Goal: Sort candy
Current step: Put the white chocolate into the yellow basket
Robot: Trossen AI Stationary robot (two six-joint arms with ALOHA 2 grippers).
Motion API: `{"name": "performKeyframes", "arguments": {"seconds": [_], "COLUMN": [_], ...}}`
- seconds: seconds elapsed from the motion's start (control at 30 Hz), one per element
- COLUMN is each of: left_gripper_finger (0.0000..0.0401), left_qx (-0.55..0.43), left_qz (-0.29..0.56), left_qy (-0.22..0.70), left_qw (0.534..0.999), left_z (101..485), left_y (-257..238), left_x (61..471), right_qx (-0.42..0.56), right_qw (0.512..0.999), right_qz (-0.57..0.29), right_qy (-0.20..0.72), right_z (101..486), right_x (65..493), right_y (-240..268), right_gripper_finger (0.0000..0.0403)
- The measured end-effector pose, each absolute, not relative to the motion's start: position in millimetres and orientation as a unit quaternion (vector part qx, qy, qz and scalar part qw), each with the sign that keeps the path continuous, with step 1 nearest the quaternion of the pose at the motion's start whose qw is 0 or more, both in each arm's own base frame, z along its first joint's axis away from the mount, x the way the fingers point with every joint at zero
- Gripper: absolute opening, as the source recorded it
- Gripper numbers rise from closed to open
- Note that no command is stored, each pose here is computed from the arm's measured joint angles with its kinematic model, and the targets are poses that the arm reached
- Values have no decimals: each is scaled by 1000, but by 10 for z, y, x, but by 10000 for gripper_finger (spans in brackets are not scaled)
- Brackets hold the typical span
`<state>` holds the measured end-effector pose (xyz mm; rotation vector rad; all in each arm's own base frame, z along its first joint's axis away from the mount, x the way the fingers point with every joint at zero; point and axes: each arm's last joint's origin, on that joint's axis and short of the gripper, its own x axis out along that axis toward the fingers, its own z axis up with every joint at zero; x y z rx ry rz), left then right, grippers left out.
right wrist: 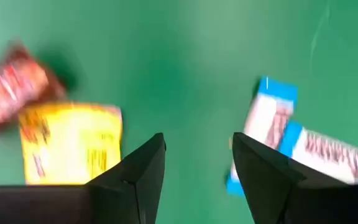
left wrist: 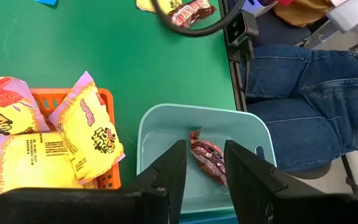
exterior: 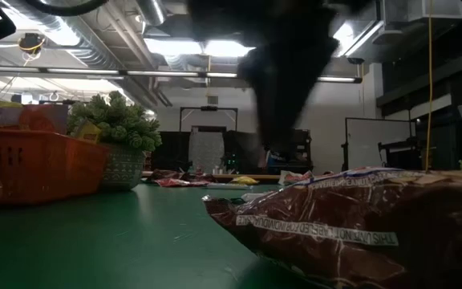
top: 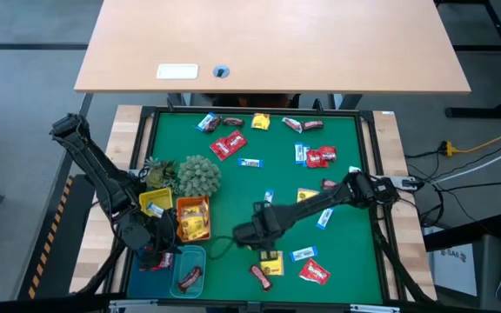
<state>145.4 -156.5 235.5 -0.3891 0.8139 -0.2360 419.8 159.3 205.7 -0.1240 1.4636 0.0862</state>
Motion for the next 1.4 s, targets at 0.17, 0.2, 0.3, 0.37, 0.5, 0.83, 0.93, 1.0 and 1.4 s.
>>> {"name": "performKeyframes", "arguments": {"seconds": [0.17, 0.2, 0.3, 0.37, 0.5, 0.83, 0.93, 1.0, 1.4], "left_gripper_finger": [103, 103, 103, 103, 103, 103, 103, 103, 103], "left_qx": [-188, -188, -188, -187, -187, -186, -186, -186, -185], "left_qz": [-114, -114, -114, -114, -114, -113, -113, -113, -108], "left_qy": [392, 392, 392, 392, 392, 394, 394, 394, 389], "left_qw": [893, 893, 893, 893, 893, 893, 893, 893, 896], "left_z": [2355, 2355, 2355, 2355, 2355, 2352, 2352, 2352, 2353], "left_y": [-1565, -1565, -1565, -1565, -1565, -1564, -1563, -1563, -1561], "left_x": [1454, 1454, 1454, 1454, 1453, 1452, 1452, 1452, 1455], "right_qx": [-97, -99, -106, -105, -103, -5, 13, 21, 40], "right_qw": [717, 713, 703, 696, 675, 755, 780, 790, 790], "right_qz": [13, 11, -1, -7, -17, 5, 11, 16, 3], "right_qy": [690, 694, 703, 710, 730, 656, 625, 613, 612], "right_z": [2055, 2055, 2055, 2007, 1866, 1747, 1687, 1636, 1439], "right_x": [4087, 4078, 4072, 4064, 3982, 3749, 3727, 3731, 3677], "right_y": [1630, 1620, 1553, 1499, 1361, 968, 905, 890, 882], "right_gripper_finger": [189, 189, 189, 189, 189, 189, 189, 189, 189]}}
